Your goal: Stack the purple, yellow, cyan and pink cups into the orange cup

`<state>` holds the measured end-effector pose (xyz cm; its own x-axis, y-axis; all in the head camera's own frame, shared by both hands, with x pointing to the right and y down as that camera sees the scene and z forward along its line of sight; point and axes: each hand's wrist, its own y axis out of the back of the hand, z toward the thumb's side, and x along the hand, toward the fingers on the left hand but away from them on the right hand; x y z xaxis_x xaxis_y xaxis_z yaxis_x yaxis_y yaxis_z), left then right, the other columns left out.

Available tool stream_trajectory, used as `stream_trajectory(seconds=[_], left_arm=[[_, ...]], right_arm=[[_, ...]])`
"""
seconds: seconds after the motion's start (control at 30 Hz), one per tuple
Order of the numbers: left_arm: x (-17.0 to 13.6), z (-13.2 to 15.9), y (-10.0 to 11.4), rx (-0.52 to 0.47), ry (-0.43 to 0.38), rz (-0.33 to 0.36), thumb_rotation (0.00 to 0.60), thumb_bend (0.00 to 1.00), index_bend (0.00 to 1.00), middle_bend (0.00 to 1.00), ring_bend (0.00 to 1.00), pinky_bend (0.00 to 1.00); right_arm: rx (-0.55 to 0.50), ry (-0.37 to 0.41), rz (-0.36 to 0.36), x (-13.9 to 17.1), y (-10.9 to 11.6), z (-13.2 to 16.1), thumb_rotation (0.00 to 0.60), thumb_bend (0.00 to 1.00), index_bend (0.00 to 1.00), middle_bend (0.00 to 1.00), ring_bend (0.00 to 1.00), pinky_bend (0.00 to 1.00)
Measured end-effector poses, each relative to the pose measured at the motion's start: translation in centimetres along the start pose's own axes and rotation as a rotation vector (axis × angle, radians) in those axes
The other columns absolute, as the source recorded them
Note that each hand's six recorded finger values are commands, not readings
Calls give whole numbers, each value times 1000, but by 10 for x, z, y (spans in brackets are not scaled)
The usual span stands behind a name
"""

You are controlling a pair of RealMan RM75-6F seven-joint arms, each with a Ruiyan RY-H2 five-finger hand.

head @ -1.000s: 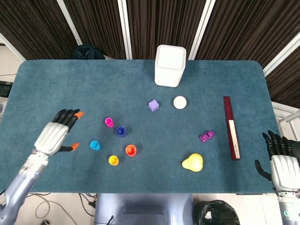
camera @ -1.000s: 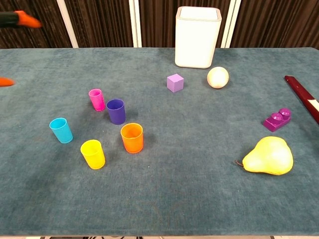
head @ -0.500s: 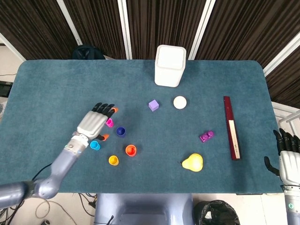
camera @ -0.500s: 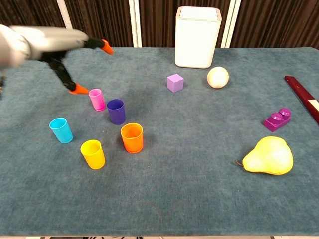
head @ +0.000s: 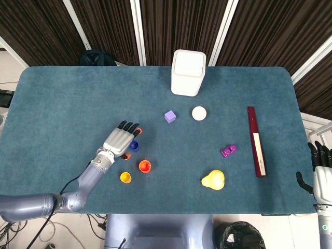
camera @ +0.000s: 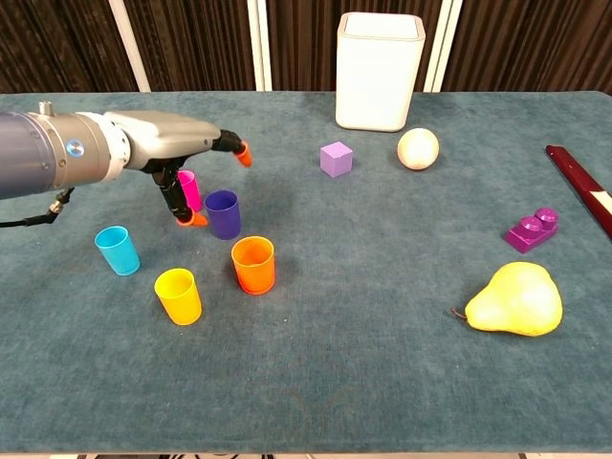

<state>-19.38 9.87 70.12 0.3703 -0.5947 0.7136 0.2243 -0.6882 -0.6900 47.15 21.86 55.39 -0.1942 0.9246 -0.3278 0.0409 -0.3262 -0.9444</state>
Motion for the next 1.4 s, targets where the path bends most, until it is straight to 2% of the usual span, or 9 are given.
stream_trajectory(seconds=[0.1,0.43,0.7,1.0,1.23,1.4], left_arm=[[3,0,-2,15,1,0,600,215,275,25,0,0],[12,4,-6,14,-2,15,600,215,282,29,0,0],[13,9,-7,17,-11,17,600,298,350,29,0,0],[13,5,-5,65,10,36,600,299,358,29,0,0],[13,10,-6,78,10,39,600,352,467,51,0,0],[12,11,-6,80,9,40,600,365,485,55,0,0]], right_arm=[[2,1,3,0,-1,1,600,420,36,0,35,24],[5,-6,2,0,-3,0,600,420,36,0,35,24],[0,-13,3,-1,-4,-2,600,420,36,0,35,24],[-5,-22,5,-2,-5,-4,600,420,36,0,35,24],[-5,-27,-1,-1,-3,-5,600,420,36,0,35,24],[-6,-28,-3,-1,-3,-5,600,420,36,0,35,24]])
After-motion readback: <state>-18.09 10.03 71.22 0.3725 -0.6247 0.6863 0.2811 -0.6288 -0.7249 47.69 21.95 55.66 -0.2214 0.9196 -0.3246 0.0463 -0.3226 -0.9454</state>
